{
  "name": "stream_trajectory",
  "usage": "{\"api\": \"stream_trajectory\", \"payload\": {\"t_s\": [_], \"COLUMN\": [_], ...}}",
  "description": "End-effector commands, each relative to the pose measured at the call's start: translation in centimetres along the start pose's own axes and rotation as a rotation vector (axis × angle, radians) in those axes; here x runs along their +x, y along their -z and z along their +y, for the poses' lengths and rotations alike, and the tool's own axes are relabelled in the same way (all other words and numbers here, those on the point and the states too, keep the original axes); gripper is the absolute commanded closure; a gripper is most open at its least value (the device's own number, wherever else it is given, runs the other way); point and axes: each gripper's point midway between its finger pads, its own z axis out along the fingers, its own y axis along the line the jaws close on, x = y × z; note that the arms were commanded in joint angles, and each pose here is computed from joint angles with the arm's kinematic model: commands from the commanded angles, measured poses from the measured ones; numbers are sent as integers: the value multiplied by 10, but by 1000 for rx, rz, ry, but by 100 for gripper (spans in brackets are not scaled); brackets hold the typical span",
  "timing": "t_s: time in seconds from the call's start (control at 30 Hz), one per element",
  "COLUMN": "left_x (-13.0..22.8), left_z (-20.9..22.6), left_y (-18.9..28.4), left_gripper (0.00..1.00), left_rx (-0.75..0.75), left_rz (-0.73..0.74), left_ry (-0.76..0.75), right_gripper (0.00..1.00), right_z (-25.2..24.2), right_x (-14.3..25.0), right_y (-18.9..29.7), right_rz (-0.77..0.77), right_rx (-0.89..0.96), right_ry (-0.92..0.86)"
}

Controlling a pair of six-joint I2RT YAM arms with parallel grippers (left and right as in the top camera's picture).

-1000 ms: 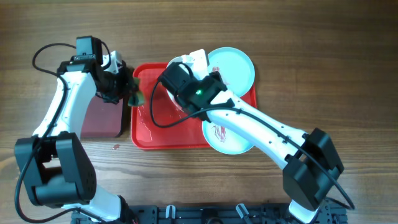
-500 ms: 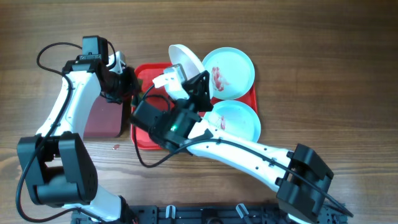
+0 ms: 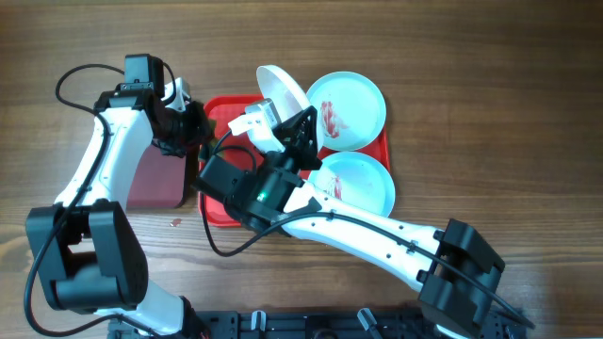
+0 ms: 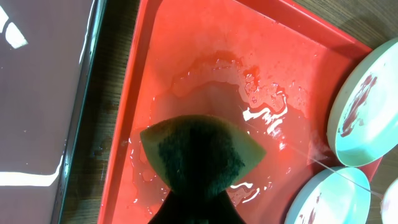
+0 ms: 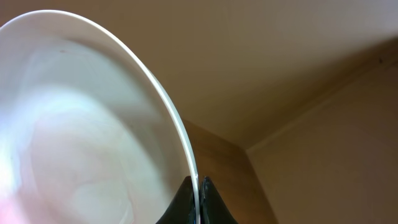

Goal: Clean dirty plates on tray and stack at the side
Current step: 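Lift the white plate with right gripper and carry it right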

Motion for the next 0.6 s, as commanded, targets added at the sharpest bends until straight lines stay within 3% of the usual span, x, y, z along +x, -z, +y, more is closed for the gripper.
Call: {"api": "stream_trajectory", "payload": {"t_s": [0.0,0.57], "left_x": [2,2], "left_z": [1,1], "left_y": [-1,-1], "left_gripper": [96,96], "left_rx": [-7,-7], "left_rz": [4,4], "left_ry": [17,17], "right_gripper": [96,96], "right_z": [-13,9], "right_x": [-7,2], "right_y": [2,3], "right_rz": [-20,35], "right_rx": [33,-94], "right_ry": [-24,-27]}}
